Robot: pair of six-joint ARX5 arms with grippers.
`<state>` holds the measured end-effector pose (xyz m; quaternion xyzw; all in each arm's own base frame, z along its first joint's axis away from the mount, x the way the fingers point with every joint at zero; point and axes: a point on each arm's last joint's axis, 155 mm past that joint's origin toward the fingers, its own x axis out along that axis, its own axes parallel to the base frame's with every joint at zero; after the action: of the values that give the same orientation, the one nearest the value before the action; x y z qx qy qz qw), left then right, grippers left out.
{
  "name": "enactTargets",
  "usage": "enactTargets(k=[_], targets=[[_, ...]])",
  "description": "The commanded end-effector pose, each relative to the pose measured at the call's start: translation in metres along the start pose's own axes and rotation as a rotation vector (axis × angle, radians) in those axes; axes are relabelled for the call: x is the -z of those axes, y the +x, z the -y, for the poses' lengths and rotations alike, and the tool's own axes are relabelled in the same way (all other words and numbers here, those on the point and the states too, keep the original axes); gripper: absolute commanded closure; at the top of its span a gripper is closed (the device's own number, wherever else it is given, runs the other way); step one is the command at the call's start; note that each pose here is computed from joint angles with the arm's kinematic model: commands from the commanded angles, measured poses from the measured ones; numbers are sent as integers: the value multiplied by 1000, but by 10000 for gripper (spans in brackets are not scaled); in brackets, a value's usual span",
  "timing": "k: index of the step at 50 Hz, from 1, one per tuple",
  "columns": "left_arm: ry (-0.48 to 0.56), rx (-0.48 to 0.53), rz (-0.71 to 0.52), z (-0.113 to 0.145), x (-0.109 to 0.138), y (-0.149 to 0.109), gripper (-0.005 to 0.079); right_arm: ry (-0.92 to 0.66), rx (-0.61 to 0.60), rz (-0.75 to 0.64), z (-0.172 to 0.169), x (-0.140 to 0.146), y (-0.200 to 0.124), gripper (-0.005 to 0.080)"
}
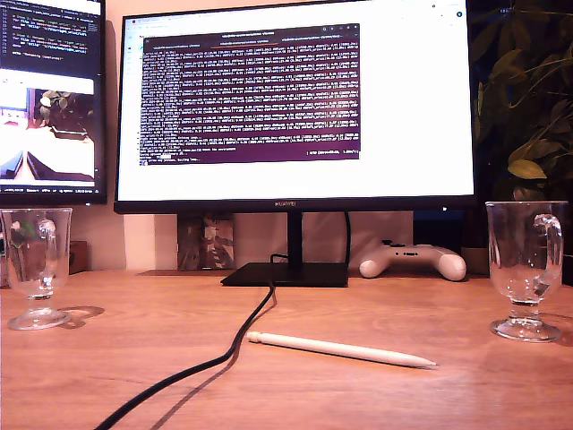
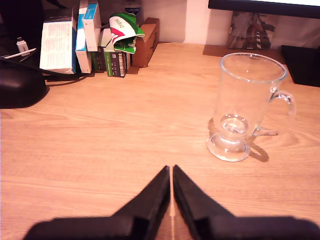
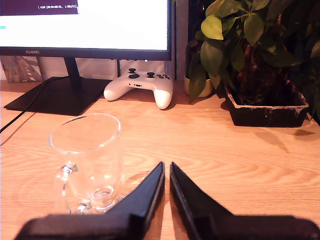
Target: Pick the small glass cups in front of you with each of your hands, and place them behind the white pen
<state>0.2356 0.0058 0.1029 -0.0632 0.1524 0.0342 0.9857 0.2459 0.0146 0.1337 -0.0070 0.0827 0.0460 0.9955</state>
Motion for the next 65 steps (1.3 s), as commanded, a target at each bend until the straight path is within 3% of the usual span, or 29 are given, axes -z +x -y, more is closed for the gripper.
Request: enactTargets(k=[1,14,19,22,23,25,26,30,37,42,54,65], targets=[[1,-2,-14,-1,10,4,765,5,-3,-21,-1,12,3,759],[-11,12,-15,1,10,4,765,13,-7,-21,-1,11,3,760],[-132,63,-25,11,11,3,765,118,-38,-22,-7,11,3,759],[-159,102,-23,18,10,3,765,281,-69,-19,-13,9,2,759],[-228,115,-24,21,8,3,765,319,-89,-20,-17,8,2,759],[-228,148,-13,27,4,2,765,366,-139,-27,-26,7,1,759],[-301,168,-15,30,2,1,765,401,-161,-33,-30,6,0,759],[-361,261,-1,47,-7,-3,765,476,-242,-59,-45,4,-4,759],[-344,507,12,88,-23,-20,765,521,-276,-135,-56,2,-15,762],[-333,600,-32,104,-19,-30,765,538,-257,-198,-56,0,-23,763],[-359,635,-209,114,6,-34,765,647,-233,-315,-60,-20,-30,763],[-340,613,-307,118,3,-31,765,644,-185,-513,-62,-26,-26,763]])
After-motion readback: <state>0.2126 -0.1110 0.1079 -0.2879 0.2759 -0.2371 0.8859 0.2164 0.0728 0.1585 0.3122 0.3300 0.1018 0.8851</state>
